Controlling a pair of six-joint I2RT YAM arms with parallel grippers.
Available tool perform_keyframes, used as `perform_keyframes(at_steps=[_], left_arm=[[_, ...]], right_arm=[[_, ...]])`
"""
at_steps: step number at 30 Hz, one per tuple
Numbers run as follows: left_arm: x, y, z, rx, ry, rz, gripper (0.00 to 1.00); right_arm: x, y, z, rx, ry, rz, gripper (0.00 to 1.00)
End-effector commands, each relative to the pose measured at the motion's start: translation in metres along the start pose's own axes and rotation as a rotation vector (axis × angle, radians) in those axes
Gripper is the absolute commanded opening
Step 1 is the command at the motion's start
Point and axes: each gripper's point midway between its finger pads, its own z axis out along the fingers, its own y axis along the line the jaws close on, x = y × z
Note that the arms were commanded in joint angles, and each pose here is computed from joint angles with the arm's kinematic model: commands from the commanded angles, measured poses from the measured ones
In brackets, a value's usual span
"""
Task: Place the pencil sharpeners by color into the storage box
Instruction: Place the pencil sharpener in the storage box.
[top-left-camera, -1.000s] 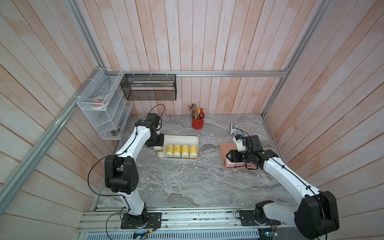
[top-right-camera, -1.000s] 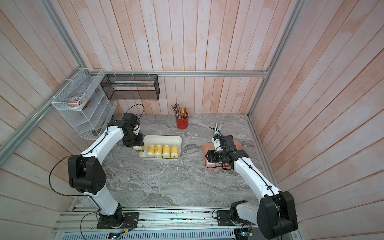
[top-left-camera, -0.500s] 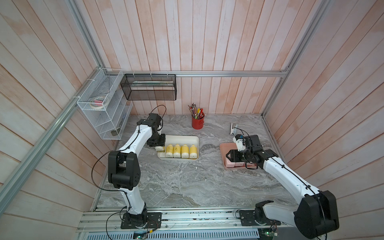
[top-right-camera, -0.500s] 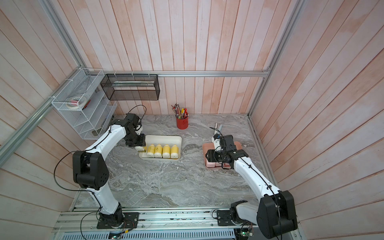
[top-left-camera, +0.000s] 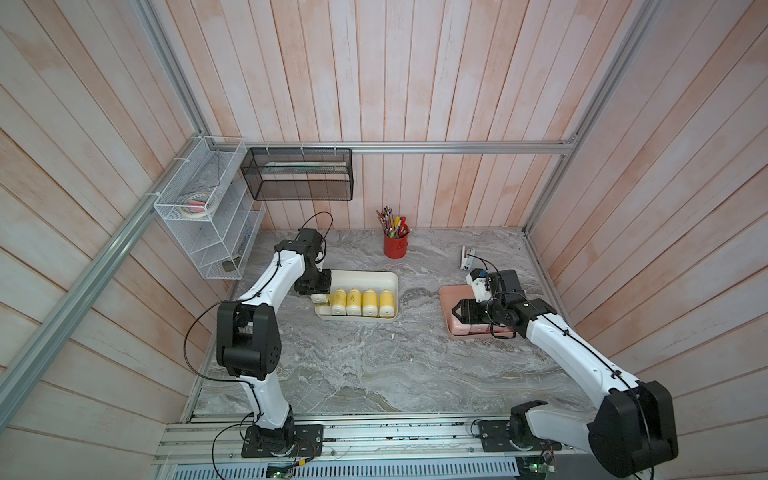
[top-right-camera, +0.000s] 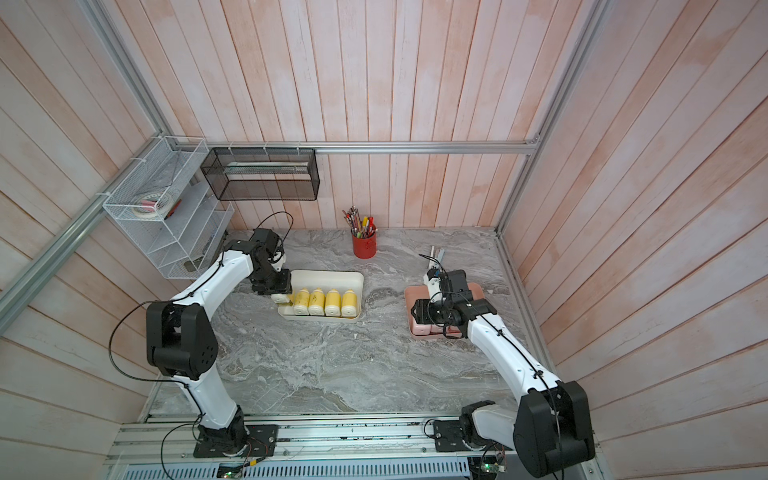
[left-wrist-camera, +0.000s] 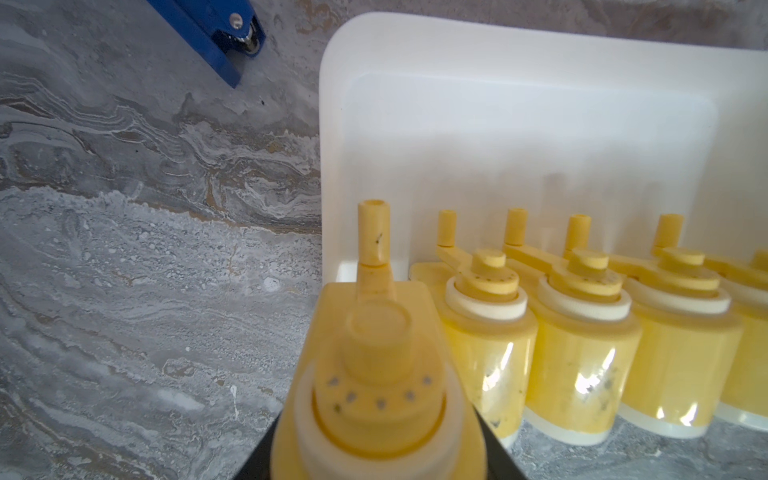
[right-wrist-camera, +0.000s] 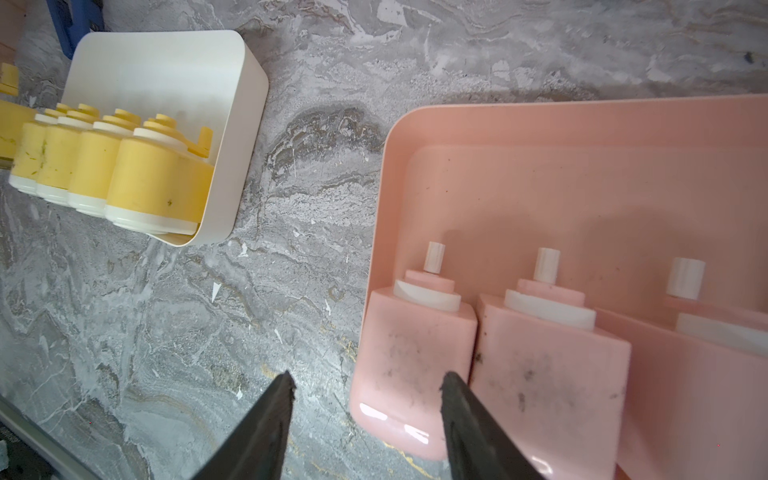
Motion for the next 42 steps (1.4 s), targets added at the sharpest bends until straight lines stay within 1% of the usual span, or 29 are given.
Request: perform_keyframes(at_steps=[1,19,42], left_arm=[[-0.001,-0.002,0.008,0.021,0.004,-0.003,0.38],[0.01,0.0,0.031,0.021,0.061,-0.005,0.38],[0.011,0.003,0.048,0.011,0.091,-0.014,0.38]], right_arm=[[-0.005,0.001,-0.003,0.009,-0.015,-0.002,0.6],[-0.002,0.0,0.002,0.01,-0.002,-0.004,0.6],[0.002,-0.002,0.006,0.013,0.011,-0.001,0.6]])
